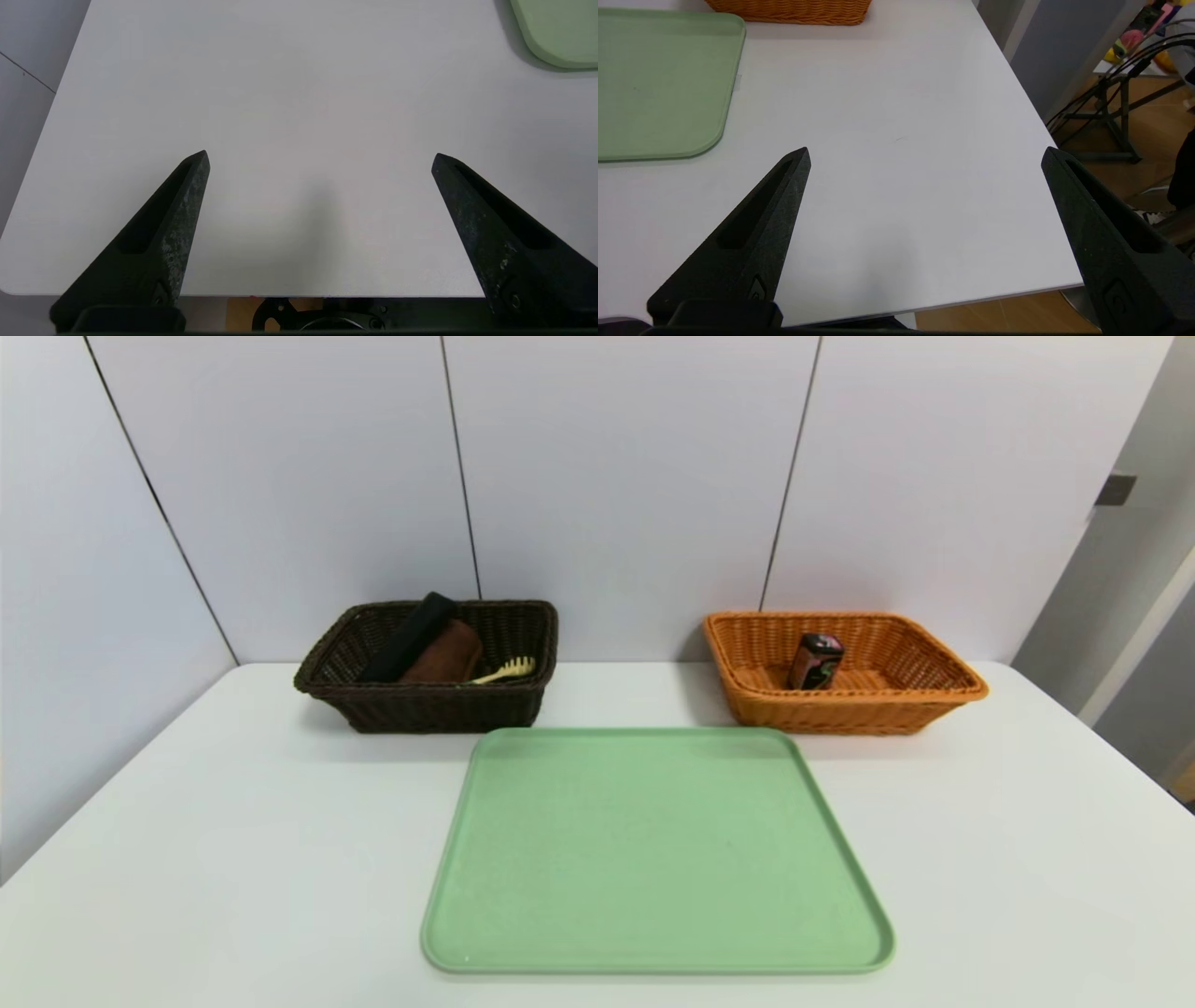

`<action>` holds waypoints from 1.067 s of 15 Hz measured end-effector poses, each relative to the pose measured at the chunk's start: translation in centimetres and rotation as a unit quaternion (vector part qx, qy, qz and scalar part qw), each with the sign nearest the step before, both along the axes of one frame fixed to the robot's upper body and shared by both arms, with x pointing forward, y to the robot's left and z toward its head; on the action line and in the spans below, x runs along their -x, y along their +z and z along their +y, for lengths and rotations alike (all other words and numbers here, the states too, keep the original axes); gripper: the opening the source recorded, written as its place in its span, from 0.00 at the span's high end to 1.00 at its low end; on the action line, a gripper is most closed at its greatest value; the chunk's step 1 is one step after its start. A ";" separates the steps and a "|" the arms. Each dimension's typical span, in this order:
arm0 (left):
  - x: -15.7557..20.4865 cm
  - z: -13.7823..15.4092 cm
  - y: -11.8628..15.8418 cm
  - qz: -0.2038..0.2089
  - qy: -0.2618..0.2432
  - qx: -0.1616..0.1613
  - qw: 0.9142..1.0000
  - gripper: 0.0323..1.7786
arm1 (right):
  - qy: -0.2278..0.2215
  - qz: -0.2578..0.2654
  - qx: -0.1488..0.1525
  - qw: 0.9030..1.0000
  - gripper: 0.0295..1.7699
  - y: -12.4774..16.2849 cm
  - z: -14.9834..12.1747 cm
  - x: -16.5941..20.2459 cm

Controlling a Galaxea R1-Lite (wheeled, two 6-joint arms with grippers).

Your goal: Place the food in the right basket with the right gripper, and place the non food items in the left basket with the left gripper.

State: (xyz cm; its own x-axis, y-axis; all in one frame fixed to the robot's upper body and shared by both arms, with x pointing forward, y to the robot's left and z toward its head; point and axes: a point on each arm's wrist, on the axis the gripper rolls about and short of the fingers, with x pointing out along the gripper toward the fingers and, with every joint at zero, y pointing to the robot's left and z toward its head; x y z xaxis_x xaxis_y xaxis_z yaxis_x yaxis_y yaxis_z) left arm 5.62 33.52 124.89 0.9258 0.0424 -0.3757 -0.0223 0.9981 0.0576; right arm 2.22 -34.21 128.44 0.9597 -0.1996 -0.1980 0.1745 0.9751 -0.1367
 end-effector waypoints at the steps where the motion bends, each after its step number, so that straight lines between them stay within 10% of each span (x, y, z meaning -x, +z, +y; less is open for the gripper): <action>1: 0.2 0.0 -0.3 -0.007 0.000 -0.002 1.000 0.05 | 0.003 -0.006 0.001 1.000 0.03 -0.5 0.1 0.3; 16: -1.4 -0.2 -5.6 -0.210 -0.035 -0.062 0.975 0.05 | -0.002 -0.166 0.058 0.984 0.03 -7.7 0.1 -4.1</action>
